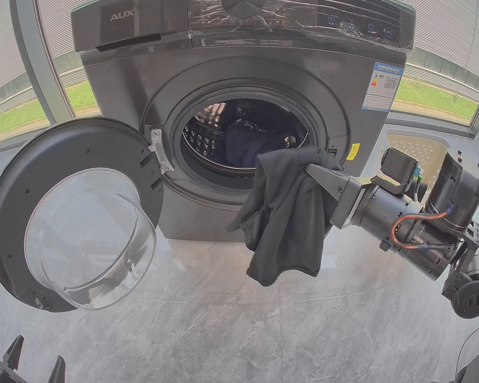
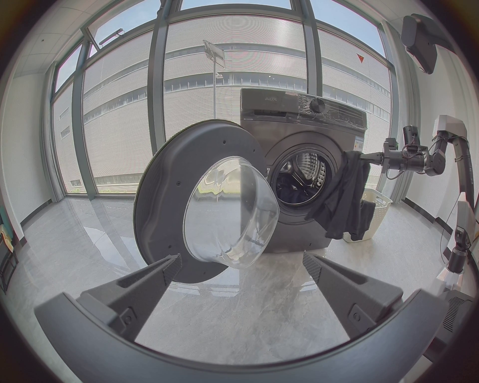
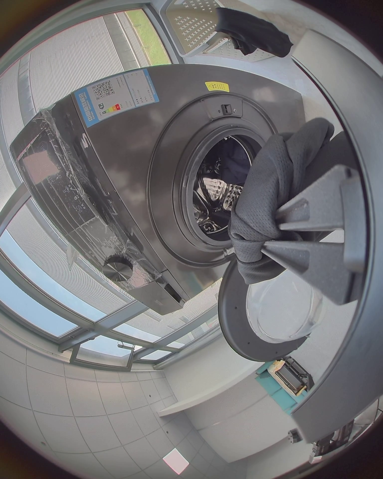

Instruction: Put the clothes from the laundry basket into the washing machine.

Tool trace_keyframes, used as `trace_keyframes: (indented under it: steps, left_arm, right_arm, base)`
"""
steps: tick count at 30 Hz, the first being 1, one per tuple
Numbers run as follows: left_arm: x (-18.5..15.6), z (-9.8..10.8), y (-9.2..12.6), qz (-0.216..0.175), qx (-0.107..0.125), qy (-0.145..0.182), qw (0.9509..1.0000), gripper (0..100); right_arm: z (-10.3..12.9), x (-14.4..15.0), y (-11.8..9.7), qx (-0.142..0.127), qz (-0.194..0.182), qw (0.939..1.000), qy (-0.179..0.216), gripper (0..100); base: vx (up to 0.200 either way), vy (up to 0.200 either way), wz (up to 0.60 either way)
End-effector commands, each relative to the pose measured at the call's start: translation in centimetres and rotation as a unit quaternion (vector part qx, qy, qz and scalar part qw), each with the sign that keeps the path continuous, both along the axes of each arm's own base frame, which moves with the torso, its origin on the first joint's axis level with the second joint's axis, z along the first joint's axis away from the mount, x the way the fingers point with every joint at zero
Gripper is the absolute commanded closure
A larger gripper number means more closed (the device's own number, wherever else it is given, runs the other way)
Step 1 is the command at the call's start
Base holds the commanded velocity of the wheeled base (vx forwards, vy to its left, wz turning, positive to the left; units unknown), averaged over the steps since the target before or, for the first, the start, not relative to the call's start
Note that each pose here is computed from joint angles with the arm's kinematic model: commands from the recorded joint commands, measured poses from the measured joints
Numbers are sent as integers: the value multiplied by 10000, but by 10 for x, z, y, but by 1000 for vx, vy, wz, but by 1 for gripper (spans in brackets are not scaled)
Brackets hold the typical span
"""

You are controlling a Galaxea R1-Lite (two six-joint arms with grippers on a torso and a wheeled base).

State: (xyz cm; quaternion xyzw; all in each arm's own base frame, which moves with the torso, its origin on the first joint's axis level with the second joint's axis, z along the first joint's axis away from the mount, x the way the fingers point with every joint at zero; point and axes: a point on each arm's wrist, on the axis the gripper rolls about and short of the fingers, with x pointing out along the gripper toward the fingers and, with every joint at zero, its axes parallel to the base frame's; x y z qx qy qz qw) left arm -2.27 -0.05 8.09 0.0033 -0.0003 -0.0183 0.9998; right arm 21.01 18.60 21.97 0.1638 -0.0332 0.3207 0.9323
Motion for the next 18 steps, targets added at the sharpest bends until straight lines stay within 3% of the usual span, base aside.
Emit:
trace_keyframes:
  steps: [1,9,10,12,13,15,16,18]
  left_arm:
    - [0,-5,0,-16,-2,-13,10000,0]
    - [0,-5,0,-1,-33,-27,10000,0]
    - [-2,4,0,31,-196,-298,9994,0]
    - [-12,40,0,-45,-493,-1173,9919,0]
    - [-14,50,0,-48,-471,-1280,9906,0]
    - [-10,56,-1,-139,-349,-1036,9939,0]
    - [-3,54,-2,-411,-243,-704,9964,0]
    - [-1,53,-3,-531,-233,-601,9965,0]
  right_arm:
    - [-1,14,12,34,-131,9999,17,100]
    - [-3,27,19,109,-203,9997,42,100]
    - [-1,27,20,155,-166,9997,-28,100]
    - [-2,29,22,212,-150,9996,-90,100]
    - [-4,30,24,222,-142,9996,-102,100]
    - [-5,32,27,238,-135,9995,-127,100]
    - [-7,36,31,254,-128,9995,-144,100]
    - [-6,37,32,264,-127,9994,-155,100]
  base:
    - [0,0,0]
    - [0,0,0]
    - [0,0,0]
    - [0,0,0]
    - [0,0,0]
    - [0,0,0]
    - [0,0,0]
    - [0,0,0]
